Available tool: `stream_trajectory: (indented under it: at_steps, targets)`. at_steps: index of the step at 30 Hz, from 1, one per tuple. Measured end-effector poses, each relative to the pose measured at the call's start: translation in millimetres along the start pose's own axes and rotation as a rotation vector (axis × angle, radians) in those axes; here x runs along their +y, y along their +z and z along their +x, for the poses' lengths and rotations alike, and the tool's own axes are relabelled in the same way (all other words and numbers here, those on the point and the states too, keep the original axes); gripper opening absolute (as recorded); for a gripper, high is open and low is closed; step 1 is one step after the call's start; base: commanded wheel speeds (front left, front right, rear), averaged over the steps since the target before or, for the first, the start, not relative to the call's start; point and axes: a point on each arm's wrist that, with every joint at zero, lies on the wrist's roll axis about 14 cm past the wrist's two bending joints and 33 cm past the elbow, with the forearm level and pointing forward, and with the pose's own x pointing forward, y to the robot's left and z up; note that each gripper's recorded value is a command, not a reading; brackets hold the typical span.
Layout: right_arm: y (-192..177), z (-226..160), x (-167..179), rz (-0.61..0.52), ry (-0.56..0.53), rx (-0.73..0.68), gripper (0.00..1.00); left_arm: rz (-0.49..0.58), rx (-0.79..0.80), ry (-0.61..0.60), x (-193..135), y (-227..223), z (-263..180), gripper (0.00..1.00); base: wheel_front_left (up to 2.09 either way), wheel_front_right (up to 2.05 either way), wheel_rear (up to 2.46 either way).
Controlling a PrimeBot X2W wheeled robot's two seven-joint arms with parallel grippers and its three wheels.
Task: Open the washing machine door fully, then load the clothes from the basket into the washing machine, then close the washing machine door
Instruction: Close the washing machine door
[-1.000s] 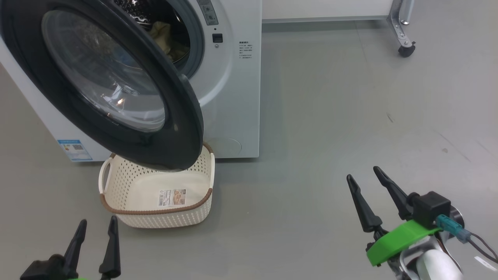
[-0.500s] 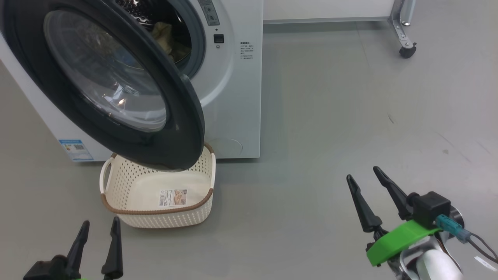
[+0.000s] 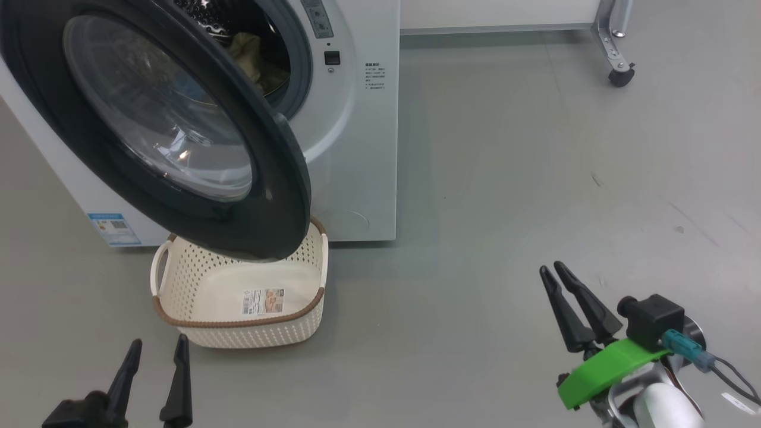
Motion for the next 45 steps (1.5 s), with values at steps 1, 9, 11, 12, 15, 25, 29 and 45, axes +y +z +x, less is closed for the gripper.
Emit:
stream_trajectory:
  at_steps: [1,9,11,12,15,25,29,45]
  targets:
    - [0,0,0,0.000,0.000,0.001,0.00,0.000,0.001,-0.001,0,0,0,1.00,0.00,0.00,0.00]
    - [-2,6,-4,-0.009,-0.006,0.005,0.00,-0.003,0.025,-0.001,-1,-8,-1,1.00,0.00,0.00,0.00]
    - [2,12,-7,-0.015,-0.013,-0.006,0.00,-0.005,0.033,-0.002,-1,-11,-1,1.00,0.00,0.00,0.00]
    - [4,16,-9,-0.013,-0.017,-0.015,0.00,-0.006,0.038,-0.002,-2,-12,-1,1.00,0.00,0.00,0.00]
    - [17,32,-13,-0.023,-0.018,-0.052,0.00,-0.009,0.048,-0.004,-2,-15,1,1.00,0.00,0.00,0.00]
    - [83,95,0,-0.065,0.038,-0.251,0.00,-0.010,0.054,0.014,4,-17,10,1.00,0.00,0.00,0.00]
    - [113,118,18,-0.071,0.096,-0.341,0.00,-0.011,0.055,0.022,7,-17,15,1.00,0.00,0.00,0.00]
    - [155,160,130,-0.088,0.444,-0.502,0.00,-0.008,0.078,0.074,25,-23,22,1.00,0.00,0.00,0.00]
